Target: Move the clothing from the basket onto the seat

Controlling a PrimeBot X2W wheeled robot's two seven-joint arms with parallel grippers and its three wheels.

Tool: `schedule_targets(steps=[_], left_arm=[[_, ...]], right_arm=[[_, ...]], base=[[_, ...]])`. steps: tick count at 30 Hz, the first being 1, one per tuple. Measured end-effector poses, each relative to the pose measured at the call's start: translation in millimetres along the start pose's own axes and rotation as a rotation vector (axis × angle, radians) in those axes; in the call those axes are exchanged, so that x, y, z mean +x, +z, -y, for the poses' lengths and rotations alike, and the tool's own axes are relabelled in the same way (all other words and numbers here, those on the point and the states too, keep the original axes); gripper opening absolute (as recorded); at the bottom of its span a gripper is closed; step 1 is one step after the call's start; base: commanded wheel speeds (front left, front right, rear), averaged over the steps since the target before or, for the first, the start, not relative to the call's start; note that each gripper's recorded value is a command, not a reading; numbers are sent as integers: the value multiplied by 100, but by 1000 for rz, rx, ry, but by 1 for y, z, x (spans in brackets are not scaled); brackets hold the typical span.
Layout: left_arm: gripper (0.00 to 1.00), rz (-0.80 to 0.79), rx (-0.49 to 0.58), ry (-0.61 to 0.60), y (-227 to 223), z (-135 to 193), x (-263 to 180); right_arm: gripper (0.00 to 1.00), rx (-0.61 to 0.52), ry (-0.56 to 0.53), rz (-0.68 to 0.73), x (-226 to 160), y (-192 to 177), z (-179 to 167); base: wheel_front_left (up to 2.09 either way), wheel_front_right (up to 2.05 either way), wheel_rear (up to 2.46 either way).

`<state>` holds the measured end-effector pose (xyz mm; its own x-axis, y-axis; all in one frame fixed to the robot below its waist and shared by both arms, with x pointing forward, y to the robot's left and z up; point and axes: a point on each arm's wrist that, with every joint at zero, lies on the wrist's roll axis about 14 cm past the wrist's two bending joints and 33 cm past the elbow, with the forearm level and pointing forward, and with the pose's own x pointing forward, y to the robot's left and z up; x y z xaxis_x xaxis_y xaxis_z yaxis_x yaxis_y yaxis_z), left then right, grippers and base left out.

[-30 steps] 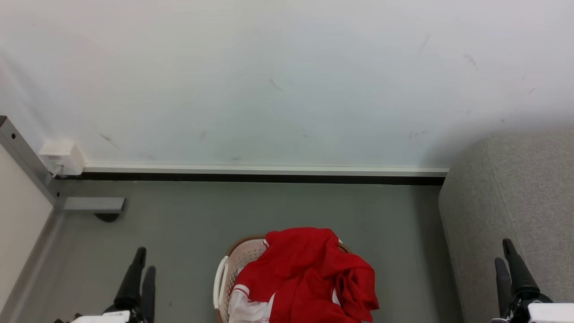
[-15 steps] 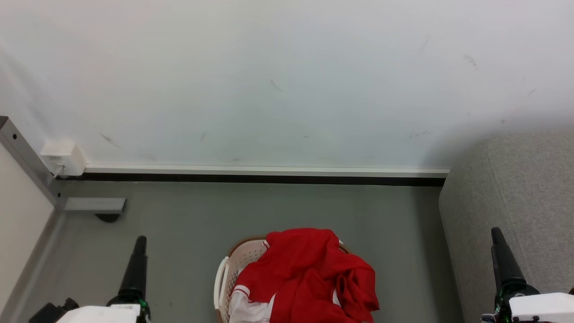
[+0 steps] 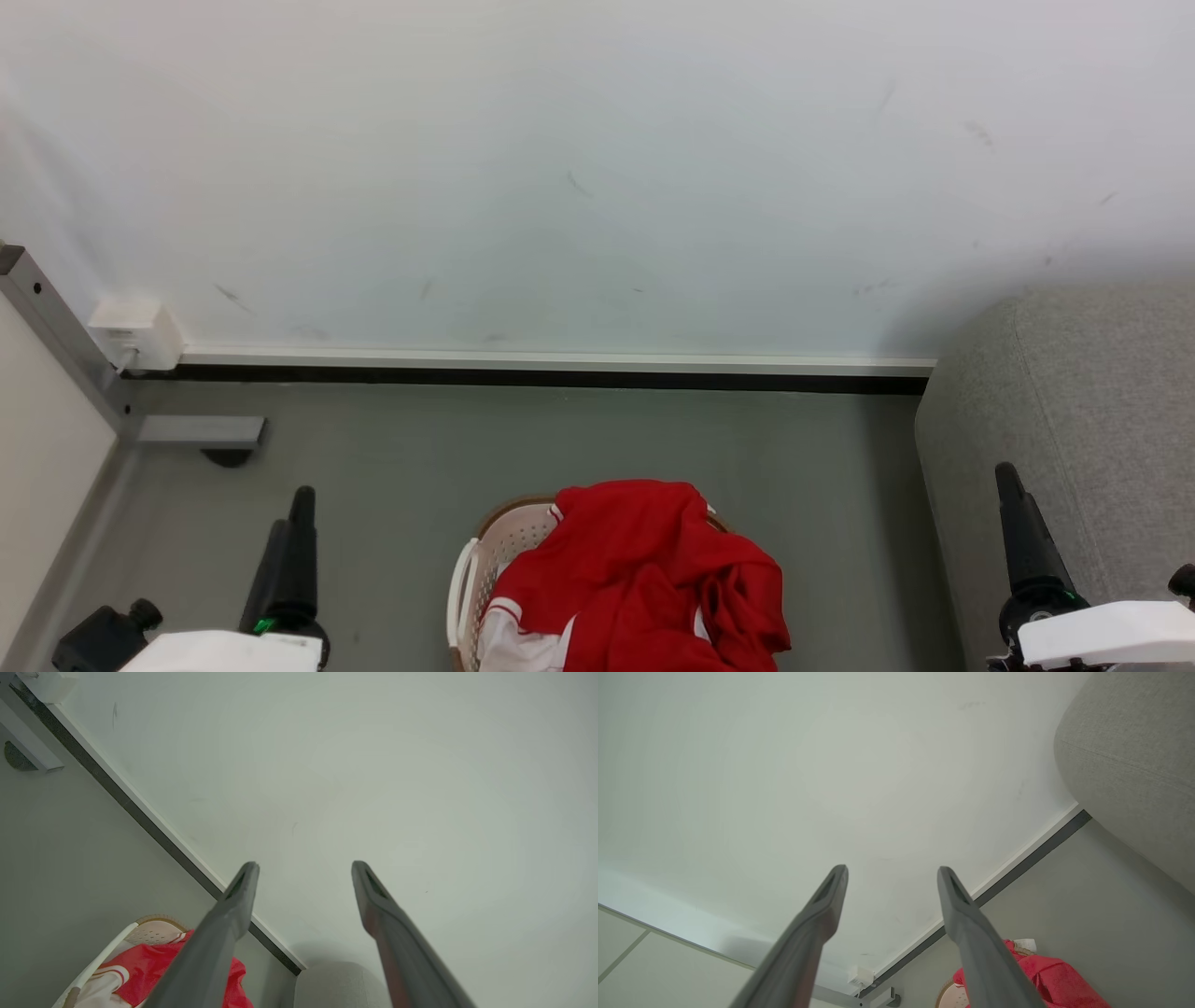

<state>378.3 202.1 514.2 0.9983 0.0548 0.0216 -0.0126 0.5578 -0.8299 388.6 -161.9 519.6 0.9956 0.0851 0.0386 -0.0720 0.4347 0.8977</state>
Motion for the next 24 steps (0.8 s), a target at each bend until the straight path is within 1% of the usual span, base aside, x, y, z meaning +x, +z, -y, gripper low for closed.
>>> schedule_targets(steps=[8, 12, 18, 24], left_arm=[[100, 0, 170, -11, -3, 3, -2], [100, -10, 253, -5, -6, 3, -3], [100, -4, 332, 4, -6, 2, -4], [100, 3, 402, -4, -6, 3, -6]], right_arm=[[100, -136, 26, -19, -1, -7, -6], [100, -225, 37, -33, -2, -9, -6], [100, -324, 46, -31, -2, -9, -7], [100, -381, 59, -25, -2, -10, -10]], base=[[0, 0, 0], [0, 0, 0], [0, 0, 0], [0, 0, 0]])
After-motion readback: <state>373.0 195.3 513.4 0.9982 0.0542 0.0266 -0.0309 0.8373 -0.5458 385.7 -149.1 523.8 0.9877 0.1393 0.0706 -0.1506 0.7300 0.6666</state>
